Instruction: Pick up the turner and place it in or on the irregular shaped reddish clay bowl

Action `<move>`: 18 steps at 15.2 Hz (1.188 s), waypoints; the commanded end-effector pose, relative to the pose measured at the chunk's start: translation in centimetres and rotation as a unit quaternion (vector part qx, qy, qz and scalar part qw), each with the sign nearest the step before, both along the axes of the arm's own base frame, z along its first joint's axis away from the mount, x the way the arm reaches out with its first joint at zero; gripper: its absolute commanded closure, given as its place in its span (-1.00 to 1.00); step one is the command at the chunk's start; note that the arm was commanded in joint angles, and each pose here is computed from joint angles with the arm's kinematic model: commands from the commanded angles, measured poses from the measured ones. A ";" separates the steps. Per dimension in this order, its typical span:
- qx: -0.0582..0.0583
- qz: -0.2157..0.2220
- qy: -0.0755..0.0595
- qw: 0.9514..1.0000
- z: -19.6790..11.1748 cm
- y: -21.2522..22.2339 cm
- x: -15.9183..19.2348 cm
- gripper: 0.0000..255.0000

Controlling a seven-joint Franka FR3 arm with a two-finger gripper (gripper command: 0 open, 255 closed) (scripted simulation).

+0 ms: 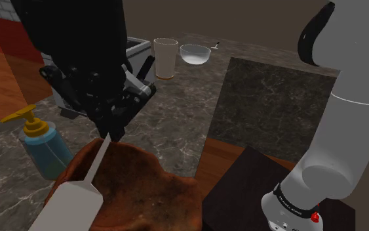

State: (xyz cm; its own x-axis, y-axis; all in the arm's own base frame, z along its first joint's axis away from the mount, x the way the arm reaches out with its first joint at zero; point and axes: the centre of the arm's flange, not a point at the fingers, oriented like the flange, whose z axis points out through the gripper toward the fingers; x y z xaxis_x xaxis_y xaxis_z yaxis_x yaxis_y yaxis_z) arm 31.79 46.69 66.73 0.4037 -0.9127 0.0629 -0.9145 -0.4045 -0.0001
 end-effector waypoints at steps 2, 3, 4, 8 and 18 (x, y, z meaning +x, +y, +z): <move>-0.002 -0.003 -0.001 1.000 -1.4 1.3 0.0 1.00; -0.002 -0.003 -0.001 1.000 -1.9 1.3 0.0 1.00; -0.002 -0.003 -0.001 1.000 -2.5 1.3 0.0 1.00; -0.002 -0.003 -0.001 1.000 -4.6 1.3 0.0 1.00; -0.002 -0.003 -0.001 1.000 -8.7 1.3 0.0 1.00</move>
State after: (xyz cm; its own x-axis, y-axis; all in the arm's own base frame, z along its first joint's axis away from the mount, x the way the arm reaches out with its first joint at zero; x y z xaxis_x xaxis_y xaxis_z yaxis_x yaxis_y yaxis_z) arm 31.83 47.97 58.09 0.3980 -0.9149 0.0666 -0.9170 -0.3989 -0.0002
